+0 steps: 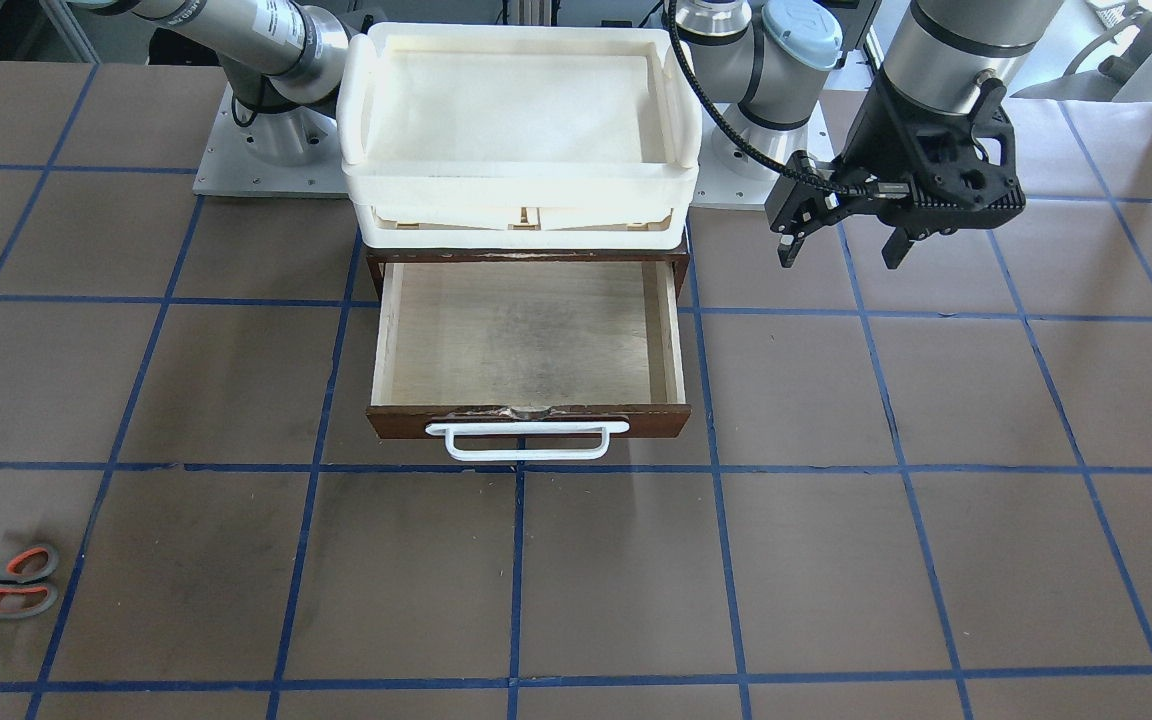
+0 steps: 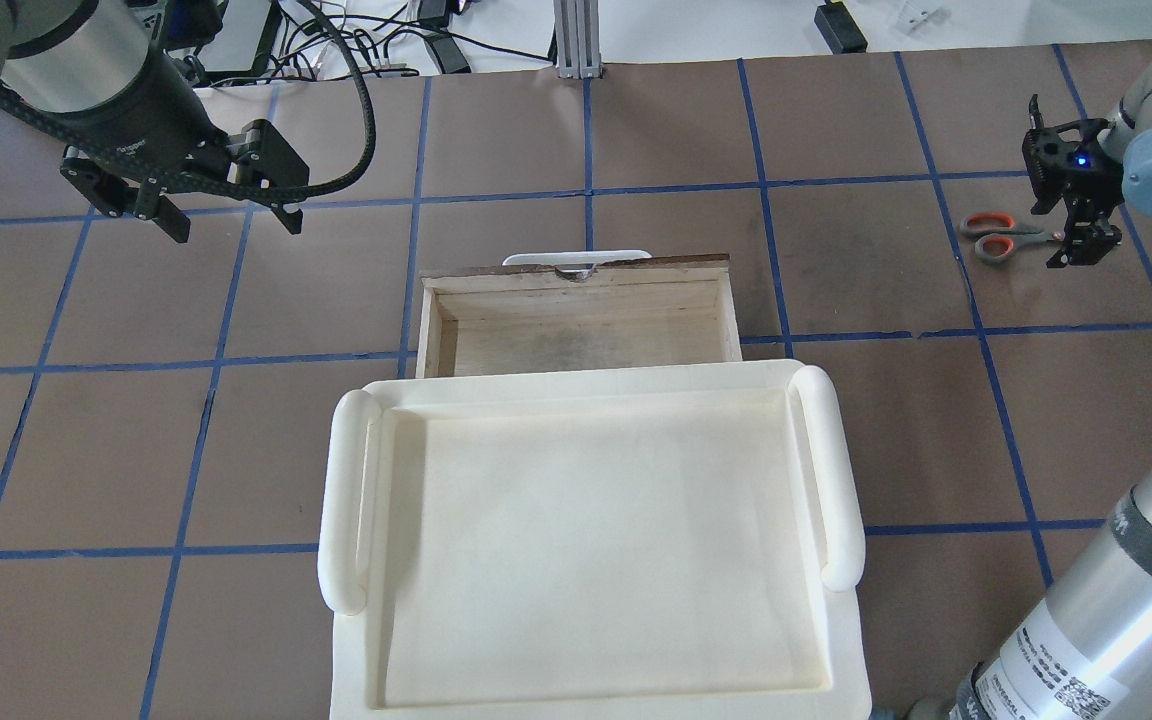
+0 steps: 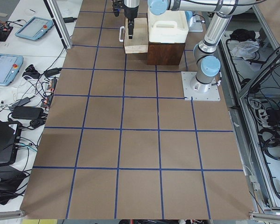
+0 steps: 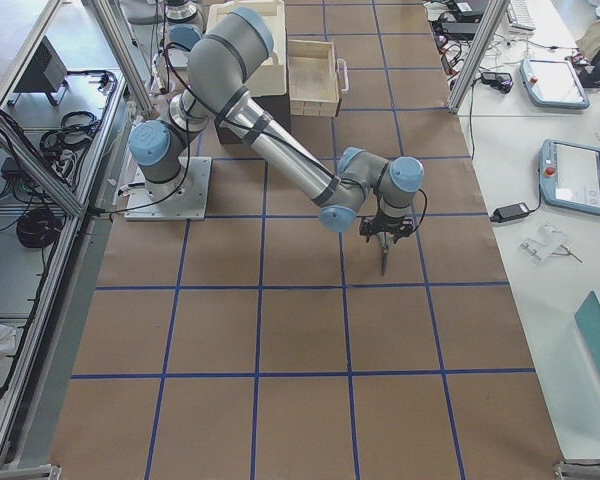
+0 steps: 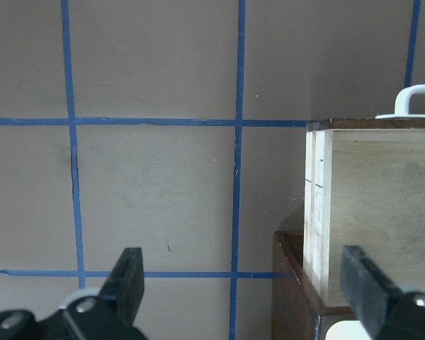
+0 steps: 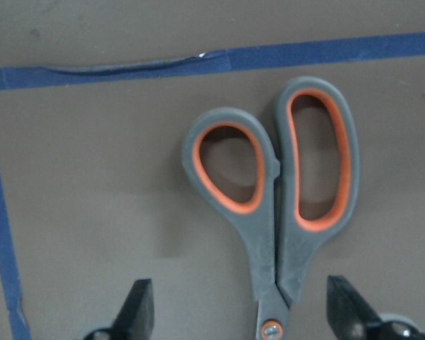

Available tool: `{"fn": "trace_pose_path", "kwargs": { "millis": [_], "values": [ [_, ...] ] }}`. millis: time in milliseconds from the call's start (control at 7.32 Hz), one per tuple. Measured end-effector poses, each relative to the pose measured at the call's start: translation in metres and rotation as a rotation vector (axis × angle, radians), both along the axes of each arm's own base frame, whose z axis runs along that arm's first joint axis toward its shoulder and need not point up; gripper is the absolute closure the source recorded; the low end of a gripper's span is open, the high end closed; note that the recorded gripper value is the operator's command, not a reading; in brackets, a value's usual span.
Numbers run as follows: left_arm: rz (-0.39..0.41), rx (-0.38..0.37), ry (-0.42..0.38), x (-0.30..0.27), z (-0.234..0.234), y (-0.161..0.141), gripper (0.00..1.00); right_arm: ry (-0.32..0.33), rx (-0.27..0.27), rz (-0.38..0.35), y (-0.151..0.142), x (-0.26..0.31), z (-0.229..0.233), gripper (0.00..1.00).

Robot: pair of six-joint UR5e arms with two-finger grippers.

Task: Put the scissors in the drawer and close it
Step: 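Lower the right gripper and close it on the scissors handles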

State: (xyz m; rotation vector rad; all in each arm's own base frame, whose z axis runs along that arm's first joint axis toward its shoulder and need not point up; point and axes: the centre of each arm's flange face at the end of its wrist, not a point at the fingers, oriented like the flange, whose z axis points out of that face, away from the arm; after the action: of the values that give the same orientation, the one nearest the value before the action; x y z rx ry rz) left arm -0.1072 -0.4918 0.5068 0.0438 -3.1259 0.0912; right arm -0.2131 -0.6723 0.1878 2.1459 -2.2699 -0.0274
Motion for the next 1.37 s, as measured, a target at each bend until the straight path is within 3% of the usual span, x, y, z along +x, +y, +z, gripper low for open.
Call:
{"fn": "trace_pose_path", "kwargs": {
  "millis": [410,957,1093,1366],
  "values": [
    [0.000,0.000,-0.001,0.0001,0.0002,0.0001,0.00,-0.009,0.010,0.008,0.0015,-0.0003,-0.0075,0.20],
    [0.000,0.000,-0.001,0.0001,0.0000,0.0001,0.00,-0.011,0.001,0.037,0.0001,-0.0003,-0.0100,0.22],
    [0.000,0.001,-0.001,0.0001,-0.0002,0.0001,0.00,-0.012,0.000,0.038,-0.0001,-0.0003,-0.0102,0.28],
    [0.000,0.005,-0.001,0.0000,-0.0018,0.0006,0.00,-0.012,-0.003,0.038,-0.0004,-0.0004,-0.0101,0.49]
  ]
}}
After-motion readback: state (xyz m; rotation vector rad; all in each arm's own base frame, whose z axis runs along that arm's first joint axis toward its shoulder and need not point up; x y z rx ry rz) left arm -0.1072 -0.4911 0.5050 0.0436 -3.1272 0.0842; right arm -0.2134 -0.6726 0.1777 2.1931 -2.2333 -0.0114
